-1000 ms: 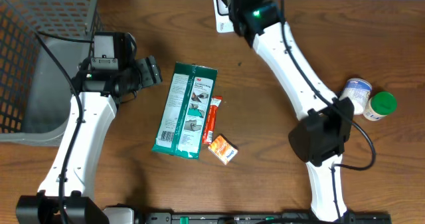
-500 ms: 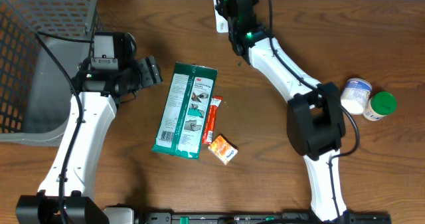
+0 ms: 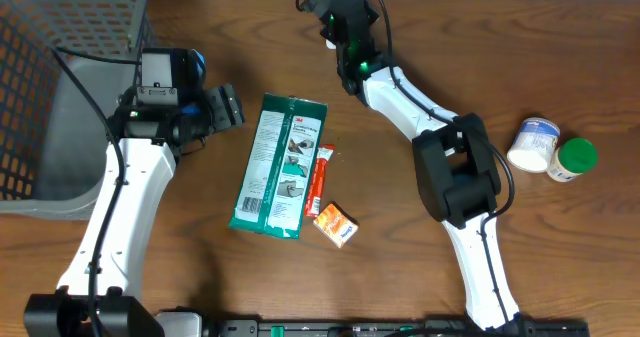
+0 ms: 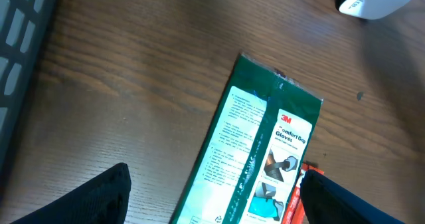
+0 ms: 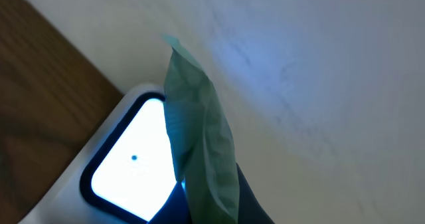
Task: Scan the item barcode
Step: 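Lift the wipes pouch with the right gripper and hold it at the scanner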
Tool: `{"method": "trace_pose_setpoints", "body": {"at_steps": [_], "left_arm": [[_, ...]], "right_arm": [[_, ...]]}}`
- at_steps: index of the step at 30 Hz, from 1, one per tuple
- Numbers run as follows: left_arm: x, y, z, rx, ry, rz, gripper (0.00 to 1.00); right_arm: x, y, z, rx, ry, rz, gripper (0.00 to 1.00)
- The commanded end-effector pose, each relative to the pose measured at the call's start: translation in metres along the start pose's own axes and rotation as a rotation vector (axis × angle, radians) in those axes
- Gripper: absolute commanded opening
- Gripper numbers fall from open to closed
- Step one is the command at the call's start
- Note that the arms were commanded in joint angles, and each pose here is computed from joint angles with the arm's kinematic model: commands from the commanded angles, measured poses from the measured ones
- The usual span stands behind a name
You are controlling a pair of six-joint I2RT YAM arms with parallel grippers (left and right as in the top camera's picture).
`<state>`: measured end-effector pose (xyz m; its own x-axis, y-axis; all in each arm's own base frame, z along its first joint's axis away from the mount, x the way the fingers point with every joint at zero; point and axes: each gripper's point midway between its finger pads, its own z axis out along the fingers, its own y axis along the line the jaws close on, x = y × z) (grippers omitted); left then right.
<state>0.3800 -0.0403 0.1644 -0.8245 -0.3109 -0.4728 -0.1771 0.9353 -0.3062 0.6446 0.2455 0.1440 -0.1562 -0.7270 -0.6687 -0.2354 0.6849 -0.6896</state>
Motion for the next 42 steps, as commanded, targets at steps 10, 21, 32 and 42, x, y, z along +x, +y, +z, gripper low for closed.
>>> {"method": "trace_pose_setpoints", "body": {"at_steps": [10, 21, 32, 42], "left_arm": [[-0.01, 0.0, -0.007, -0.007, -0.03, 0.005, 0.83], [-0.009, 0.0, -0.007, -0.007, -0.029, 0.005, 0.83], [-0.01, 0.0, -0.007, -0.007, -0.03, 0.005, 0.83], [-0.01, 0.0, -0.007, -0.007, -0.03, 0.005, 0.83]], "right_arm": [[-0.01, 0.025, 0.003, -0.06, -0.074, -0.058, 0.01], [-0.001, 0.044, 0.007, -0.065, -0.074, -0.367, 0.01], [-0.006, 0.04, 0.007, -0.047, -0.089, -0.305, 0.01], [-0.054, -0.032, -0.016, -0.009, -0.193, 0.228, 0.01]]}}
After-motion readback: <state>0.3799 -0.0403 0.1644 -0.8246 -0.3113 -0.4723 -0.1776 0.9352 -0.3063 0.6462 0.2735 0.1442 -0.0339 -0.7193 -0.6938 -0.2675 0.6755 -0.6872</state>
